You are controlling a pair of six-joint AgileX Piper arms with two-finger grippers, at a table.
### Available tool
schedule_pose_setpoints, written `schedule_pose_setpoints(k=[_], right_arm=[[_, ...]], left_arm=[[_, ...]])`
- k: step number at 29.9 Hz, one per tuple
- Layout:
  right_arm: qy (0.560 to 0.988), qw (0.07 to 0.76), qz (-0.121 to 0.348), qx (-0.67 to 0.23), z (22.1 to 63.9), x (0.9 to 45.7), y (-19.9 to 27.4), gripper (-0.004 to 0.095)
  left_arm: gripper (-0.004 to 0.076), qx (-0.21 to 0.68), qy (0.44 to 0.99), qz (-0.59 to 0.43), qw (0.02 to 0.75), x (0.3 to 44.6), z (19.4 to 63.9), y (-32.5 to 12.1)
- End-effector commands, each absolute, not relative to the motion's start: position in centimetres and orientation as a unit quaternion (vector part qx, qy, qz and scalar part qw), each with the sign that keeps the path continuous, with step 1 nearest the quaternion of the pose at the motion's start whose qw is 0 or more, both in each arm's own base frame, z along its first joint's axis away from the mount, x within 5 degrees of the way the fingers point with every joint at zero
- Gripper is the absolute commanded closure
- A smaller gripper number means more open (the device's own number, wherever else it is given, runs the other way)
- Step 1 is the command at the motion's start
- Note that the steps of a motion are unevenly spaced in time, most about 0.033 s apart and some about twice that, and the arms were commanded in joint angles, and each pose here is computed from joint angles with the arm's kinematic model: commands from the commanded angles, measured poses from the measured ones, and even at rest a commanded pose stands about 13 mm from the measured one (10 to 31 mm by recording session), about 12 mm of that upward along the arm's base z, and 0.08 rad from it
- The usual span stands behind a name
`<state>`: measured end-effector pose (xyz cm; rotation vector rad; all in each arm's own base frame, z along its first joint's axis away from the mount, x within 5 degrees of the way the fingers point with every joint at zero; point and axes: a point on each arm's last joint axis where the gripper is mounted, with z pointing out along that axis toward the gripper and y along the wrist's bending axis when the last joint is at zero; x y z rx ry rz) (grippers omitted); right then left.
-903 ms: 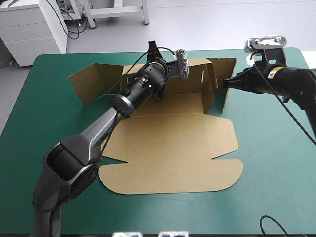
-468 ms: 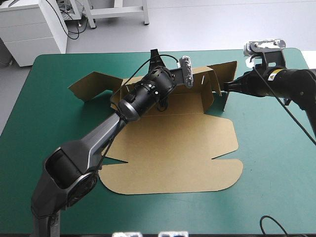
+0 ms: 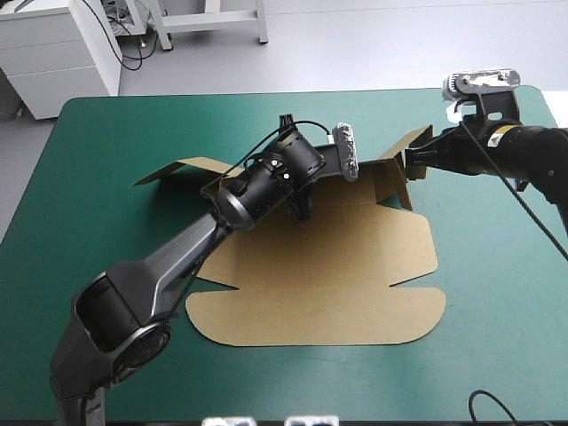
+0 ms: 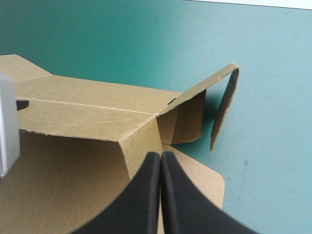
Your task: Fold the box
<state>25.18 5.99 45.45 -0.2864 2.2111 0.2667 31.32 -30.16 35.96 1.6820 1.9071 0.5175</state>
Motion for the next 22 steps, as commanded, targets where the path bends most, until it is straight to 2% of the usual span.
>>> schedule_pose_setpoints(k=[1, 5, 13, 18, 22], right_arm=[[0.856, 0.493, 0.111, -0.11, 47.7, 24.2, 5.7, 0.0922], [0.845, 0.512, 0.113, -0.103, 48.0, 24.4, 5.7, 0.0922], [0.828, 0.541, 0.118, -0.093, 48.6, 24.7, 5.7, 0.0922], [0.828, 0.541, 0.115, -0.094, 48.6, 24.7, 5.6, 0.0922], [0.828, 0.541, 0.114, -0.094, 48.6, 24.7, 5.6, 0.0922]], left_arm=[[0.0731, 0.598, 0.72, 0.157, 0.315, 28.8, 41.0, -28.1], [0.0731, 0.591, 0.719, 0.14, 0.338, 27.6, 43.0, -27.1], [0.0731, 0.567, 0.68, 0.294, 0.359, 29.7, 43.7, -26.0], [0.0731, 0.535, 0.649, 0.328, 0.43, 30.5, 45.1, -26.2], [0.0731, 0.523, 0.647, 0.339, 0.439, 30.6, 45.3, -26.1]])
